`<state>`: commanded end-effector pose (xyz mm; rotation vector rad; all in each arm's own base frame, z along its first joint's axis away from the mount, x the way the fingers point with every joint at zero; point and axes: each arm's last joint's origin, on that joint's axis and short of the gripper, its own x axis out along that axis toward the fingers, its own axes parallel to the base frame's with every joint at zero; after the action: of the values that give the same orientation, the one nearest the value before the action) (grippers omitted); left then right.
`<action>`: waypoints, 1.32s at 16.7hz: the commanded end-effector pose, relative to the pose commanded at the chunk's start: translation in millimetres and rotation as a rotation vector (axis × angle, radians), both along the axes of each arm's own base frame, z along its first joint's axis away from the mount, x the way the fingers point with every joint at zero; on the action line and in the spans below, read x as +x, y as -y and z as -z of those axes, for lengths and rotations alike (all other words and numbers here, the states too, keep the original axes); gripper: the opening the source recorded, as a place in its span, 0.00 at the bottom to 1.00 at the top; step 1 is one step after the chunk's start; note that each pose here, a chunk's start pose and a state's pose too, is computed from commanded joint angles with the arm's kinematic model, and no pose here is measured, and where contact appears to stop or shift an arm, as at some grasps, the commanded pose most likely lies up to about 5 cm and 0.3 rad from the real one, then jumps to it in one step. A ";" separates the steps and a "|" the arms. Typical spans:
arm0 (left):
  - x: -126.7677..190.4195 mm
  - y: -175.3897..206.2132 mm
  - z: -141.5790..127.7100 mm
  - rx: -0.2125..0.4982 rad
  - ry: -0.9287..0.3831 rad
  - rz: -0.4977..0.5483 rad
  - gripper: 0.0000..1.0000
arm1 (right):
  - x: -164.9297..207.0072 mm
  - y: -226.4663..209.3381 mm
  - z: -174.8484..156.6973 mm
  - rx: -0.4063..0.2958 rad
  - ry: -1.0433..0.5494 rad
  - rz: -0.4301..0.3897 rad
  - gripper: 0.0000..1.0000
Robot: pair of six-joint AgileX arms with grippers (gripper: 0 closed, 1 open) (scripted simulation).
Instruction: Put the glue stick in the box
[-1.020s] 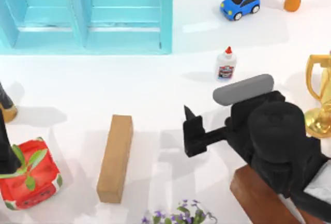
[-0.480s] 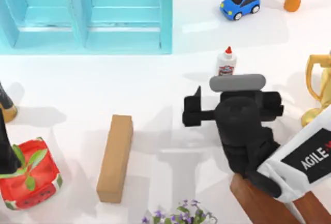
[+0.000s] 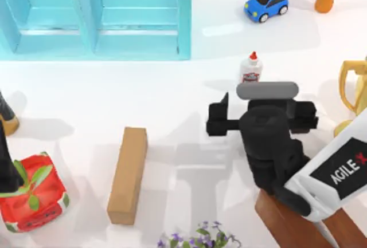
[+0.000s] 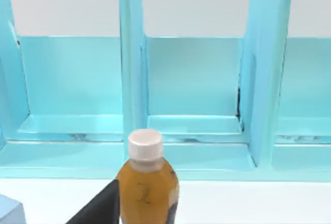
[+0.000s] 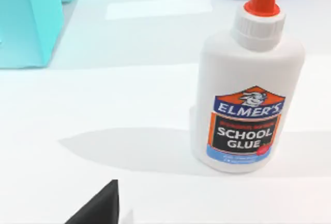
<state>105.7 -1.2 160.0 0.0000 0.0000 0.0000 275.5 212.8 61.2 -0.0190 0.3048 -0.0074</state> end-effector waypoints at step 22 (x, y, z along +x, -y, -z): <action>0.0 0.0 0.0 0.000 0.000 0.000 1.00 | 96.9 1.7 29.9 0.002 0.002 0.006 1.00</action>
<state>105.7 -1.2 160.0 0.0000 0.0000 0.0000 372.4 211.0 31.3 -0.0164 0.3024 -0.0130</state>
